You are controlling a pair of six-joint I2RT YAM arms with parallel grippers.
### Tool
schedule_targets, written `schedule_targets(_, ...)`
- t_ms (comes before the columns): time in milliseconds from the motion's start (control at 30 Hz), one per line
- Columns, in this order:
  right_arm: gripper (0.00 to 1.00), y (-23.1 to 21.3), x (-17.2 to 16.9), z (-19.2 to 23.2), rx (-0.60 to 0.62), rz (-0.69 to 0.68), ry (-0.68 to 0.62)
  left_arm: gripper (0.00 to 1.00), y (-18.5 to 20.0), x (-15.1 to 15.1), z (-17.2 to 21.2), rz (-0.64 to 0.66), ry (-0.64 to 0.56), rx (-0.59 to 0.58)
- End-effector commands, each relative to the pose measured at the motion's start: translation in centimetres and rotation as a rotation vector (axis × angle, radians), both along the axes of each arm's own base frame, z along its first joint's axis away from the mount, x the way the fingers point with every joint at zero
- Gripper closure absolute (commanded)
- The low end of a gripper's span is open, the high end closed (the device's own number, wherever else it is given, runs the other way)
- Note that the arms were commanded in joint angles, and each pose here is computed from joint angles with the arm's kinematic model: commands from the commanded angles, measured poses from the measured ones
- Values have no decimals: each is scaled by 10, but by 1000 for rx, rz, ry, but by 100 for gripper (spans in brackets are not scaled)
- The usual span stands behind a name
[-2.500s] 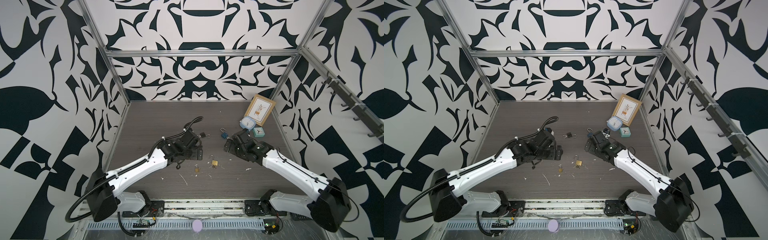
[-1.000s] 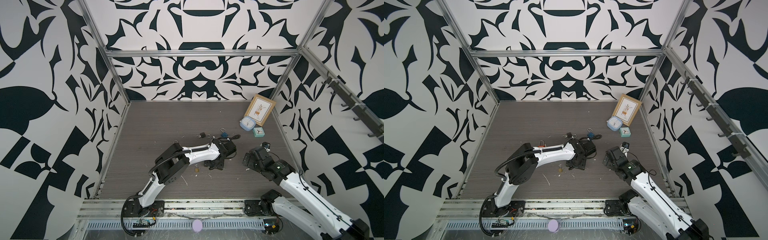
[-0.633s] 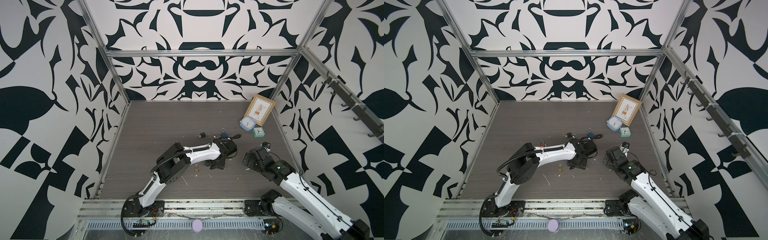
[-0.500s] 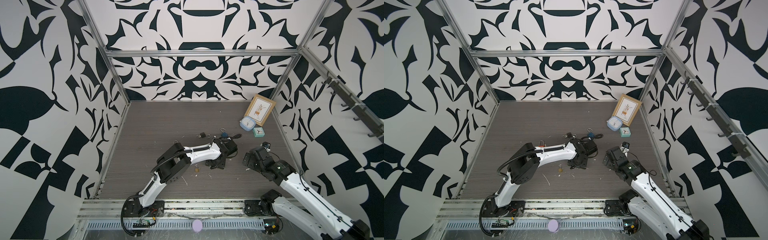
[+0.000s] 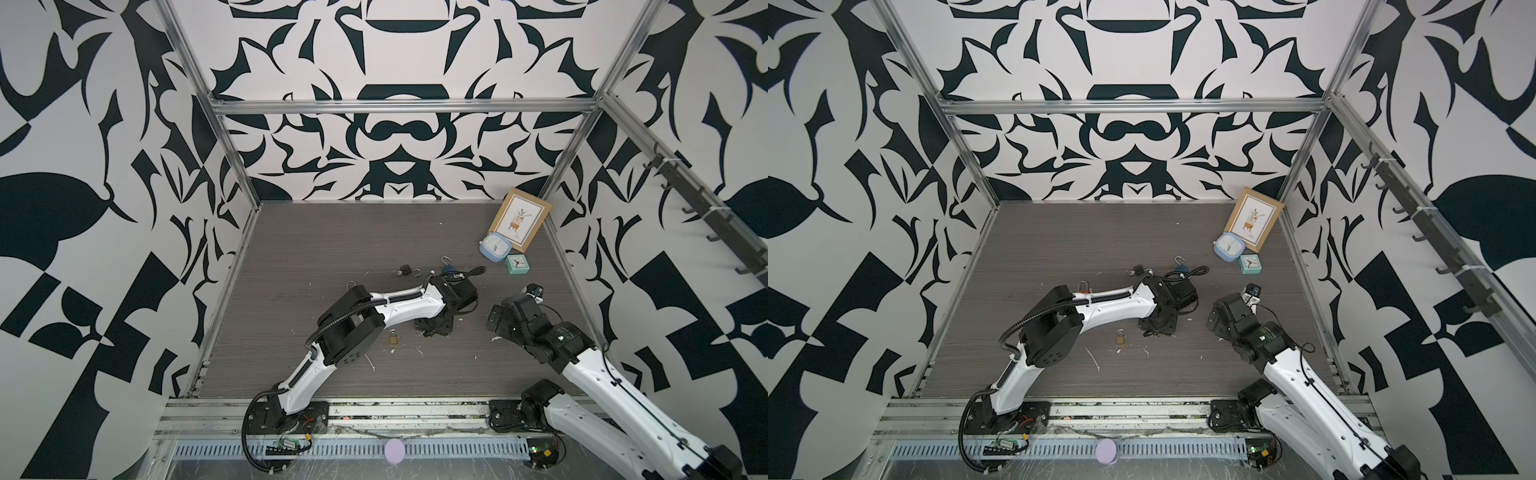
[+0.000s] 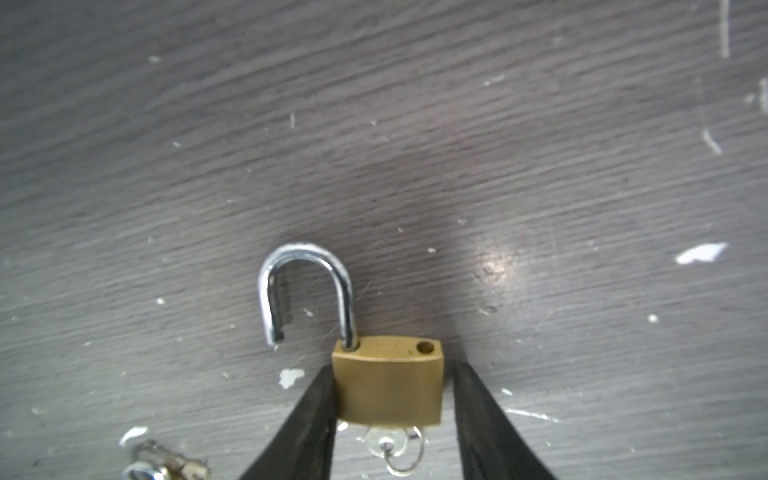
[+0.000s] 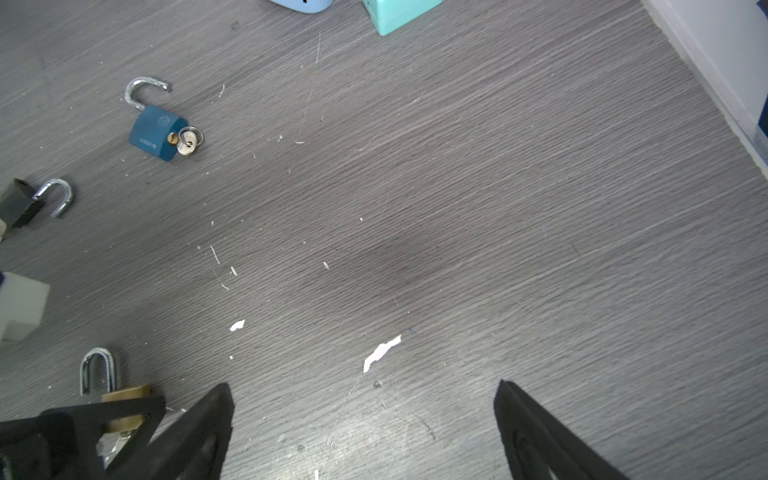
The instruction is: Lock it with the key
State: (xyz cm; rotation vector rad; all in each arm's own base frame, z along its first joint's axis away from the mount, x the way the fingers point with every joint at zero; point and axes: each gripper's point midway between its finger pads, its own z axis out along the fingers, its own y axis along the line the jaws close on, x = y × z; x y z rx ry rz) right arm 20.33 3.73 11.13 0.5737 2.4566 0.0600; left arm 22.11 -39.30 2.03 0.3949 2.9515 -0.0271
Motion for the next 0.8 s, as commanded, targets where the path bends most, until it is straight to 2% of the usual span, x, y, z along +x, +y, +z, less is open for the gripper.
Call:
schedule_targets(0, 0, -4, 3, 6, -17, -7, -24, 61, 21, -1, -15, 10, 17, 101)
schedule_targets(167, 0, 2, 5, 10, -3, 11, -19, 80, 19, 4, -3, -32, -19, 79)
schedule_targets(267, 0, 7, 10, 22, 14, 44, -45, 89, 14, 11, 16, -90, -74, 29)
schedule_targets(333, 0, 12, 15, 35, 27, 75, -77, 100, 12, 17, 35, -143, -121, -19)
schedule_targets(467, 0, 22, 26, 72, 72, 104, -175, 100, 1, 29, 82, -334, -252, -186)
schedule_targets(633, 0, 35, 41, 111, 125, 124, -229, 100, 9, 24, 134, -667, -390, -393)
schedule_targets(700, 0, 47, 47, 123, 154, 171, -234, 100, 18, 15, 144, -798, -422, -451)
schedule_targets(767, 0, 69, 50, 135, 215, 274, -234, 100, 29, 9, 152, -898, -458, -468)
